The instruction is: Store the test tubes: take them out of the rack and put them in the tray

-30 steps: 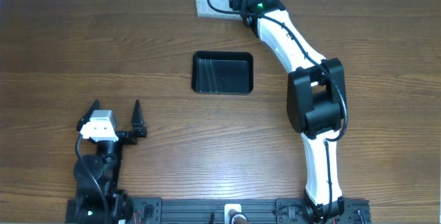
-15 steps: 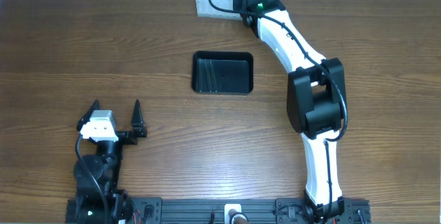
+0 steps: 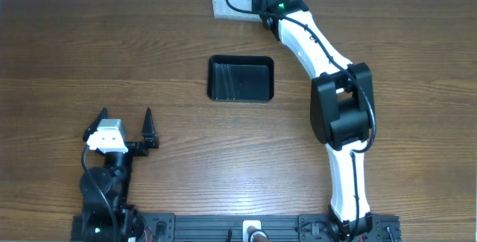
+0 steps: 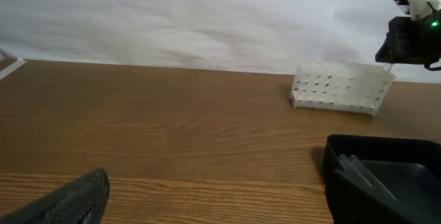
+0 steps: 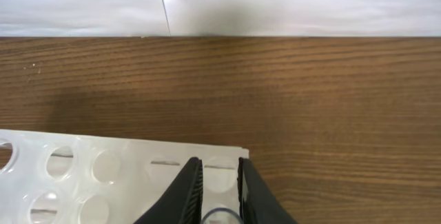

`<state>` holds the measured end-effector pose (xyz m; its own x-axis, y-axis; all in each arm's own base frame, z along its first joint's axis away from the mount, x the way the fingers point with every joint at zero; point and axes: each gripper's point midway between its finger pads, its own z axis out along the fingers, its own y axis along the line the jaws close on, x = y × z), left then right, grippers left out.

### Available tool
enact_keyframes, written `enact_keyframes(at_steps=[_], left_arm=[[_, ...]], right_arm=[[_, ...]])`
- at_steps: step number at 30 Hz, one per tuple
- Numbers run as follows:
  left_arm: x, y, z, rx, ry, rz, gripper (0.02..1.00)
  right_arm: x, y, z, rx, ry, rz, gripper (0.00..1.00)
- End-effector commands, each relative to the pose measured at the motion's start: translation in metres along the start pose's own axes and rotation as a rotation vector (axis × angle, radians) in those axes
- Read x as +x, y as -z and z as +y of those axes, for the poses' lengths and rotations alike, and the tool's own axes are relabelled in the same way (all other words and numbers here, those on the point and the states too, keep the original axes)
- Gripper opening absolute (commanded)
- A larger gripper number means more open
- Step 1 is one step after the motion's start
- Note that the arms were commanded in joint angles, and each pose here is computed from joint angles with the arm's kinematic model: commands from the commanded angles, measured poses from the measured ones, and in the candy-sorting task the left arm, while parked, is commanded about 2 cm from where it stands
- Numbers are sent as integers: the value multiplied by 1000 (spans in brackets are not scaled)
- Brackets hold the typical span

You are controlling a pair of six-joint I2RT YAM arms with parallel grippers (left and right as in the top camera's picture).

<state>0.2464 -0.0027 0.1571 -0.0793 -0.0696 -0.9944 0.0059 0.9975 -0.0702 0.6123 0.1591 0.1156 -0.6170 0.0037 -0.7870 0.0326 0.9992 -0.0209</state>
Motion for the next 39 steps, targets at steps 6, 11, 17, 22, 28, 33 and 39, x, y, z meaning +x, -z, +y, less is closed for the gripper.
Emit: enact_keyframes(at_steps=[6, 11, 17, 22, 28, 33, 39], left_arm=[[1, 0, -1, 7, -14, -1, 1000], [1, 0, -1, 7, -14, -1, 998], [1, 0, -1, 7, -14, -1, 1000], [1, 0, -1, 7, -14, -1, 1000], [1, 0, -1, 7, -14, -1, 998], [1, 0, -1, 7, -14, -1, 998], [1, 0, -1, 7, -14, -1, 998]], right_arm=[[-1, 1, 9, -7, -10, -18, 121], [-30, 26, 10, -20, -24, -76, 119], [-106, 105, 1, -57, -70, -244, 117], [-156, 180, -12, -84, -94, -376, 112], [-129, 237, -16, -110, -60, -238, 108], [-44, 222, 7, -195, -28, 104, 112], [39, 172, 38, -262, -20, 400, 80]])
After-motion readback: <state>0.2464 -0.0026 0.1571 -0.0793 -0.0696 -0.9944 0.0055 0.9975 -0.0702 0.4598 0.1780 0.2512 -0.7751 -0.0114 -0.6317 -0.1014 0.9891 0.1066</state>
